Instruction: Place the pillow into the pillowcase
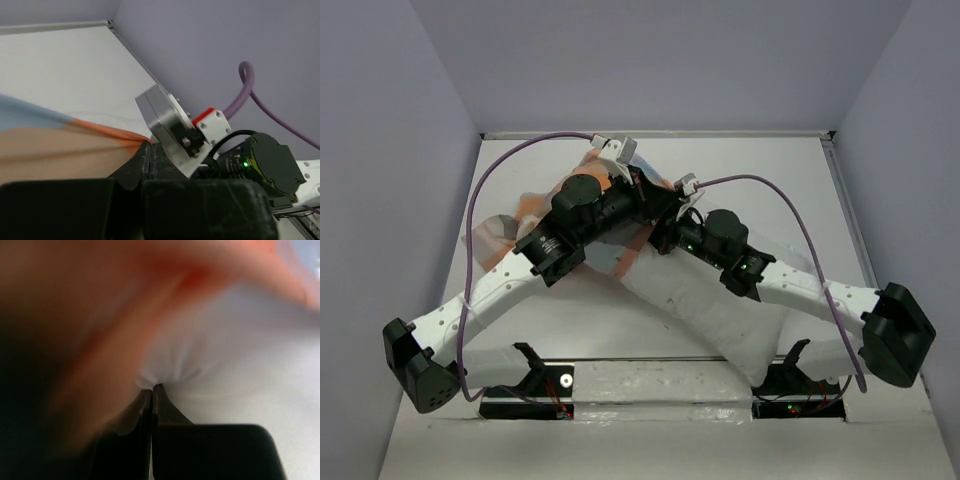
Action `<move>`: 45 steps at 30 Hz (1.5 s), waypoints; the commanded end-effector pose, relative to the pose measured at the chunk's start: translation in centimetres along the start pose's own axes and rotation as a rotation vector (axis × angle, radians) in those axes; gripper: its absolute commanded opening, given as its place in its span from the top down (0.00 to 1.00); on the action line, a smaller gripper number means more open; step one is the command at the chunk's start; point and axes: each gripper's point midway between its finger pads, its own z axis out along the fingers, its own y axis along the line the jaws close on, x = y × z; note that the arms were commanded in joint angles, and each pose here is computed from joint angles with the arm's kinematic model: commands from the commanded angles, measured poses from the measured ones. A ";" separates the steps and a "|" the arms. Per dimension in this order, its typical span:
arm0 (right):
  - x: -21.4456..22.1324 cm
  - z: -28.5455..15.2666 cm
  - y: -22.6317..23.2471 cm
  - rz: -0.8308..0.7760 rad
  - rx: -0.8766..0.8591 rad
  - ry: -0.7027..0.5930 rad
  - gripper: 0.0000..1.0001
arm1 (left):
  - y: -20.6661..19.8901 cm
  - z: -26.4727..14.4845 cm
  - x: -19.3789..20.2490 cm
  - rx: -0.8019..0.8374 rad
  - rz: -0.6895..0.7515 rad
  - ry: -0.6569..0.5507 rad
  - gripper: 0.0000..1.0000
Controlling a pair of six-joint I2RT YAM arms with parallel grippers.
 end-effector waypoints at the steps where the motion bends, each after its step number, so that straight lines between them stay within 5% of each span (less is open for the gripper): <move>1: -3.6 2.6 1.6 0.073 -0.132 -0.138 1.00 | -8.0 -1.3 -3.7 0.285 -0.046 -0.070 1.00; 11: 4.3 6.6 -1.4 0.144 -0.068 0.012 1.00 | -16.5 -2.0 -9.1 0.545 -0.084 -0.120 1.00; 16: 6.4 4.2 -1.5 0.179 -0.059 0.039 1.00 | -13.9 0.5 -9.6 0.364 -0.022 -0.122 1.00; 17: 4.9 3.8 -1.3 0.181 -0.052 0.004 1.00 | -12.4 1.3 -9.1 0.306 -0.007 -0.113 0.94; 20: 3.6 1.3 -3.8 0.163 0.087 -0.013 1.00 | -5.1 2.6 -7.0 0.046 0.049 -0.109 0.23; 23: 2.2 -0.4 -6.3 0.182 0.156 -0.010 1.00 | 0.3 0.3 -5.4 -0.153 0.082 -0.141 0.01; 28: 1.3 -1.7 -9.4 0.203 0.238 0.026 1.00 | 7.9 -6.3 -1.6 -0.445 0.107 -0.182 0.02; 33: -0.5 -1.5 -9.8 0.175 0.264 0.045 1.00 | 13.1 -9.0 7.9 -0.560 0.124 -0.012 0.21; 45: -4.4 -2.3 -8.2 0.131 0.244 0.015 1.00 | 17.9 -7.4 16.3 -0.627 0.212 0.145 0.14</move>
